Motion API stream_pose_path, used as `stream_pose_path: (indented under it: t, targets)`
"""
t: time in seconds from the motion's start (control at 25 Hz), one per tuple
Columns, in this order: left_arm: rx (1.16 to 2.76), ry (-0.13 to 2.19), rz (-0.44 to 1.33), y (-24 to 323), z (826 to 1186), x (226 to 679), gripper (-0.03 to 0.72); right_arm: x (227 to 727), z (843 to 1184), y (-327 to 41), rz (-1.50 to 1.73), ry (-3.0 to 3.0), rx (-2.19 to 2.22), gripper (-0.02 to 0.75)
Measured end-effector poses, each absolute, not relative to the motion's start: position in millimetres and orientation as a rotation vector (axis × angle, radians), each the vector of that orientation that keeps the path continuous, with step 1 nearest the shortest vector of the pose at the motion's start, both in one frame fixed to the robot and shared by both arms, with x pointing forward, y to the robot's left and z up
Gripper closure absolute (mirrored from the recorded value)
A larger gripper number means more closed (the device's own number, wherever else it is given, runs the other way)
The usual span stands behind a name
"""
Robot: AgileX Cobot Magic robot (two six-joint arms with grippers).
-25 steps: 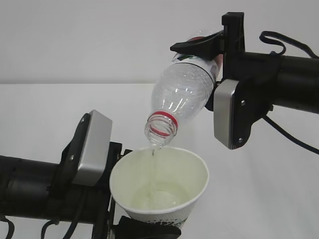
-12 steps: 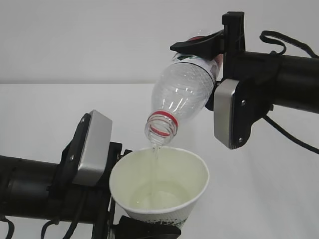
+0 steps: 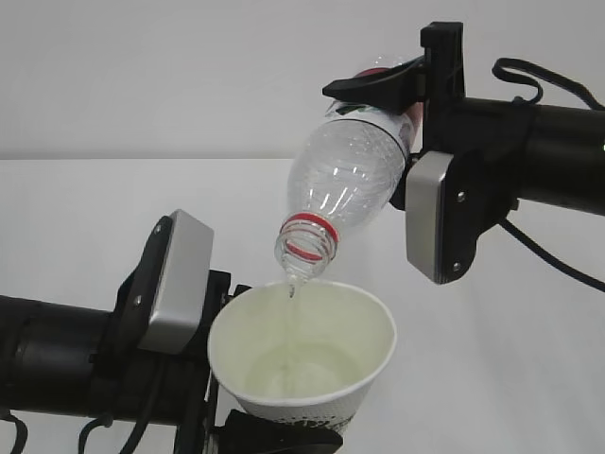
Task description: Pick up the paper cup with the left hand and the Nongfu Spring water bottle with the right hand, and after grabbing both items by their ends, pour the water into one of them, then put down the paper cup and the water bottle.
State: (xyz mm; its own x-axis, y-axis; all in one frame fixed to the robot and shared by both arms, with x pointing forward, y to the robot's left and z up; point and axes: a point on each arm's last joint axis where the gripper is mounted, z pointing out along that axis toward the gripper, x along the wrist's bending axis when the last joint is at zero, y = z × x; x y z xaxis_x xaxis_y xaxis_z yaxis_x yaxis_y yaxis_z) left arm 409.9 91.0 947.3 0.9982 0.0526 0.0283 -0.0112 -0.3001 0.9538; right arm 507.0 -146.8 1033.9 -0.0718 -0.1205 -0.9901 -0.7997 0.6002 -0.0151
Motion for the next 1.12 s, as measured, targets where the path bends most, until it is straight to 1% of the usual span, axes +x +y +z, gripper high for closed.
stream_pose_path:
  t: [1.12]
  targets:
    - [1.879, 0.031, 0.065, 91.2, 946.9, 410.1, 0.151, 507.0, 1033.9, -146.8, 0.669, 1.566, -0.798, 0.264]
